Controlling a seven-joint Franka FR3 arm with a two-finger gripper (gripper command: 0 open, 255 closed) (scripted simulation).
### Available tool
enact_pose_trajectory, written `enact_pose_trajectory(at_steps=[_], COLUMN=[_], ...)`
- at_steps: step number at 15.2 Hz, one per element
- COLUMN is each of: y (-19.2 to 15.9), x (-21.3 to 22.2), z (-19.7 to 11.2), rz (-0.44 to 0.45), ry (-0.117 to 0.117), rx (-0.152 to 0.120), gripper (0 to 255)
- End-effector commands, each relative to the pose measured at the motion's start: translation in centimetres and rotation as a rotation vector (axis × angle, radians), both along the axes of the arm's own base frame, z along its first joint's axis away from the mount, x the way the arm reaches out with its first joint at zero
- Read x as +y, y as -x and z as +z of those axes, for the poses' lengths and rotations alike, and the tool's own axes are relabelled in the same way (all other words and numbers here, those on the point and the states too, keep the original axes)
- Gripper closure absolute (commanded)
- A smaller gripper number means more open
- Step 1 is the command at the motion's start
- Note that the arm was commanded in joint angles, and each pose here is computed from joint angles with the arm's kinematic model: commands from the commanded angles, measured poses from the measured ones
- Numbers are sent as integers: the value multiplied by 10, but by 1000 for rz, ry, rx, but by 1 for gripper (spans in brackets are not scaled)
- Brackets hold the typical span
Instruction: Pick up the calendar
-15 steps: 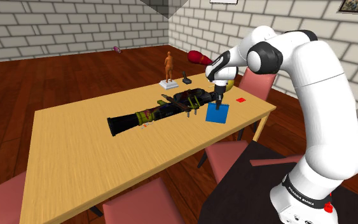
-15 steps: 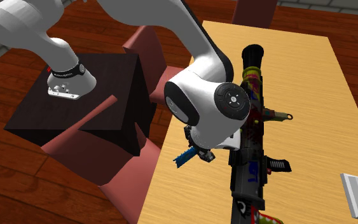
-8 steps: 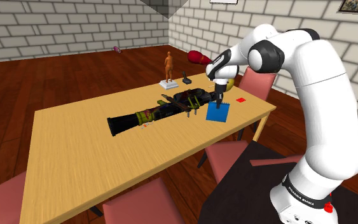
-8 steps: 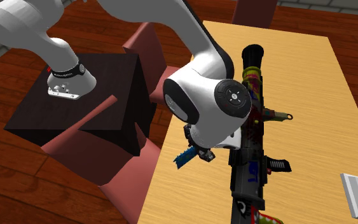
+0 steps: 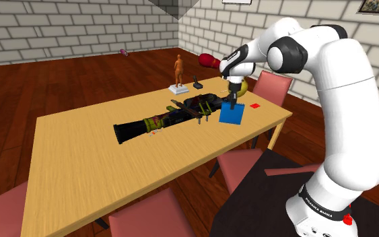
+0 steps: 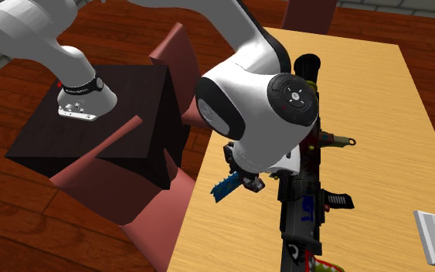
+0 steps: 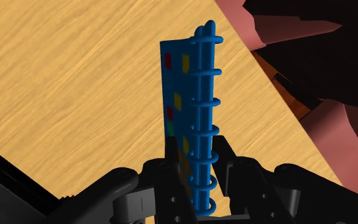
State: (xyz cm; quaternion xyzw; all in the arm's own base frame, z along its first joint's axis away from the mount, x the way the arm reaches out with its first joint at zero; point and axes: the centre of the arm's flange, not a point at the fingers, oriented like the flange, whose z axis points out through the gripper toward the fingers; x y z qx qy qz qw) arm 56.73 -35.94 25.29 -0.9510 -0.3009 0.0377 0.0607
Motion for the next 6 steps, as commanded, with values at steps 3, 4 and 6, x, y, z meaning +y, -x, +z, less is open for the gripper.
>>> enact_pose_trajectory(at_steps=[3,4,6], y=[0,0,0], x=[1,1,1], z=[23,28,29], rz=[0,0,0], ry=[0,0,0], rx=[0,0,0], gripper=[255,255,255])
